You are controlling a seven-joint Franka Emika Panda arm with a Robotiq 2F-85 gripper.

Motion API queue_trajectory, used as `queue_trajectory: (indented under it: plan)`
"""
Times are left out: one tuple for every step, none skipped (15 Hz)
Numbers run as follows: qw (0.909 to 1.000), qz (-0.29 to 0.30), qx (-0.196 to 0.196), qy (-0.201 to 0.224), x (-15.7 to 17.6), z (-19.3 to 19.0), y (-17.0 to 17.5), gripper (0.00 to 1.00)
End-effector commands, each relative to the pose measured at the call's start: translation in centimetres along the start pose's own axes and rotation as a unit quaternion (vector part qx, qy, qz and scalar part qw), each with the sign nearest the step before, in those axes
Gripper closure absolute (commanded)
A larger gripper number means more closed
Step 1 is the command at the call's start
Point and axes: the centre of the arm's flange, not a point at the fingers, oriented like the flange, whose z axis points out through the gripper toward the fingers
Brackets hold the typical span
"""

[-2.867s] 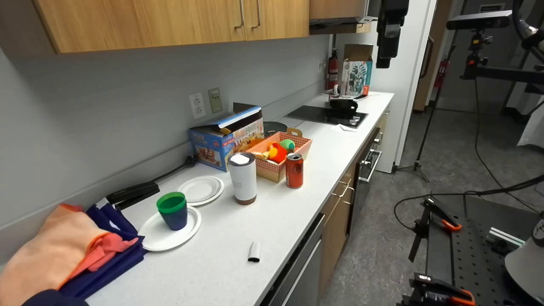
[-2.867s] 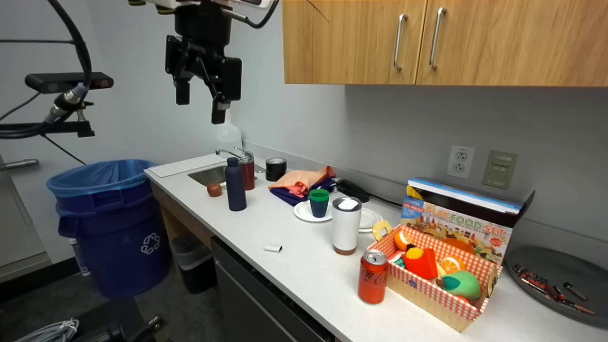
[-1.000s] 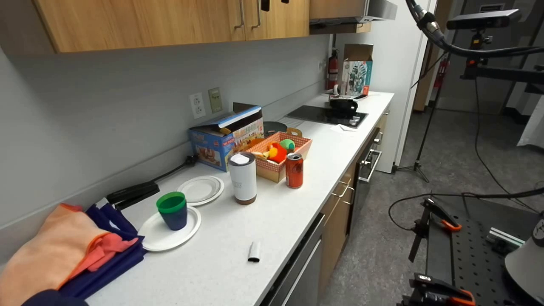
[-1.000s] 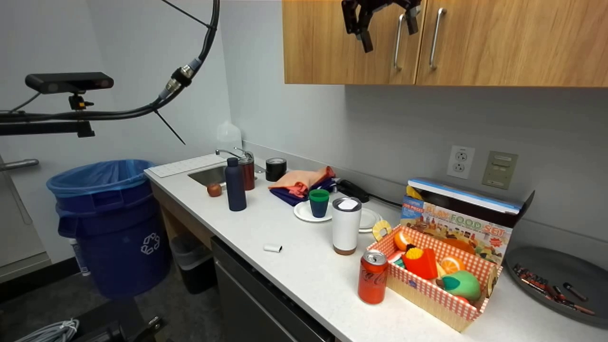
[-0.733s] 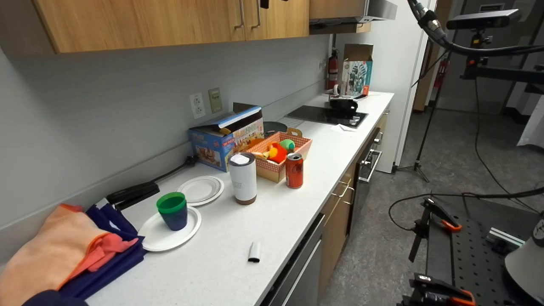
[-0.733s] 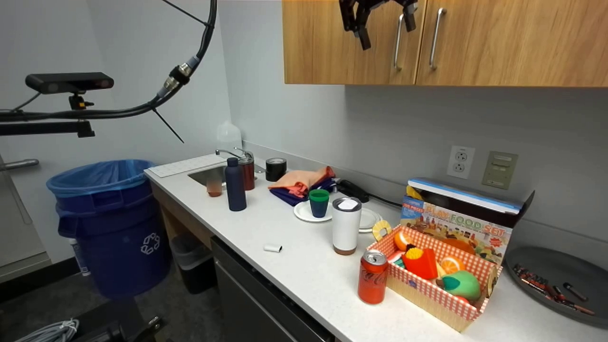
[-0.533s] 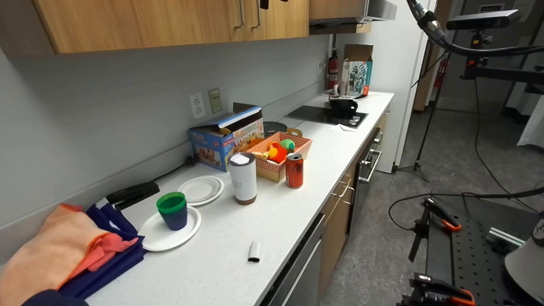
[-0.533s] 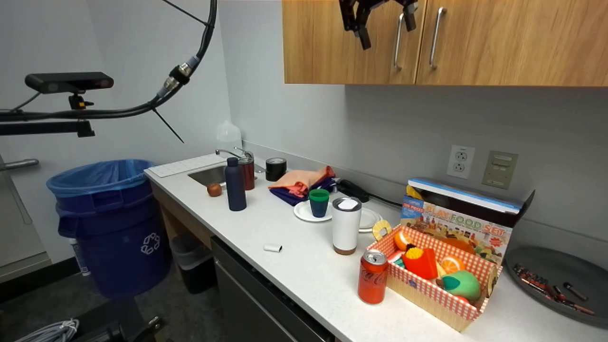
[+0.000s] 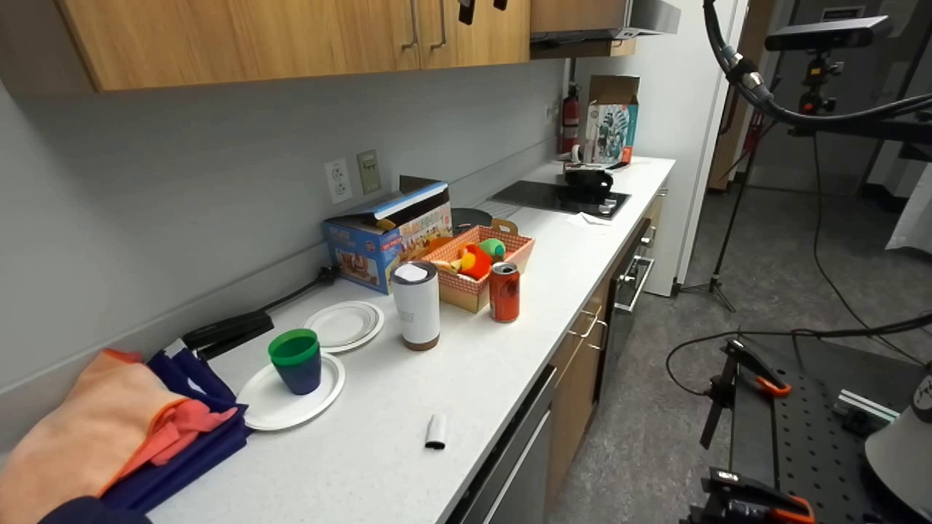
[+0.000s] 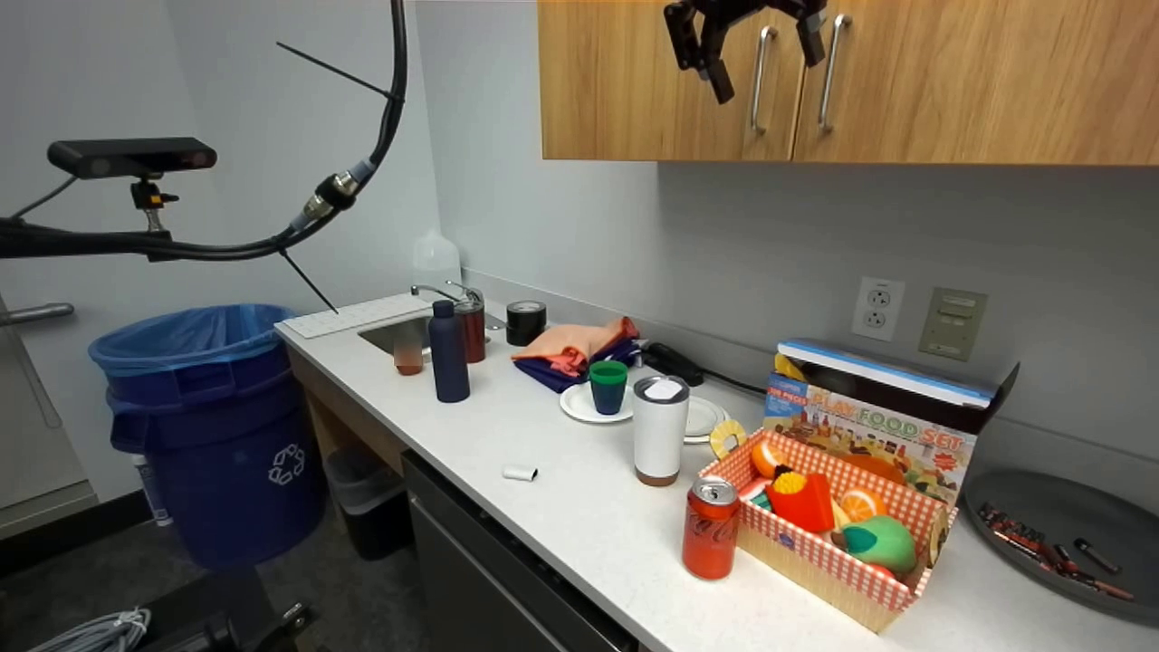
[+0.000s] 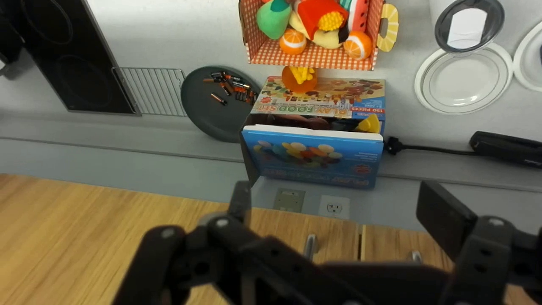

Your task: Open the right cabinet door

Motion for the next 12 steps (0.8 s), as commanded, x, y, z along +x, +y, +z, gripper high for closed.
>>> queue_trajectory:
  plan:
    - [0.9992,0.005,-0.002,0.040,-2.1,0.4,1.1,0.00]
    - [0.9987,0.005,0.001,0.051,-1.6,0.6,1.3,0.00]
    - [0.9982,0.006,-0.002,0.060,-1.3,0.8,1.5,0.00]
    - [0.9976,0.009,-0.002,0.069,-1.0,0.9,1.7,0.00]
    - [0.9971,0.012,-0.004,0.076,-0.6,1.3,2.0,0.00]
    - [0.9967,0.013,-0.004,0.080,-0.4,1.6,2.3,0.00]
    - [0.9963,0.015,-0.005,0.085,-0.1,1.9,2.5,0.00]
    - [0.9958,0.018,-0.005,0.090,0.2,2.1,2.6,0.00]
    - [0.9953,0.019,-0.005,0.095,0.4,2.3,2.8,0.00]
    - [0.9947,0.021,-0.003,0.101,0.8,2.5,2.9,0.00]
    - [0.9940,0.022,-0.002,0.107,1.1,2.6,2.9,0.00]
    - [0.9933,0.021,0.001,0.114,1.6,2.9,2.8,0.00]
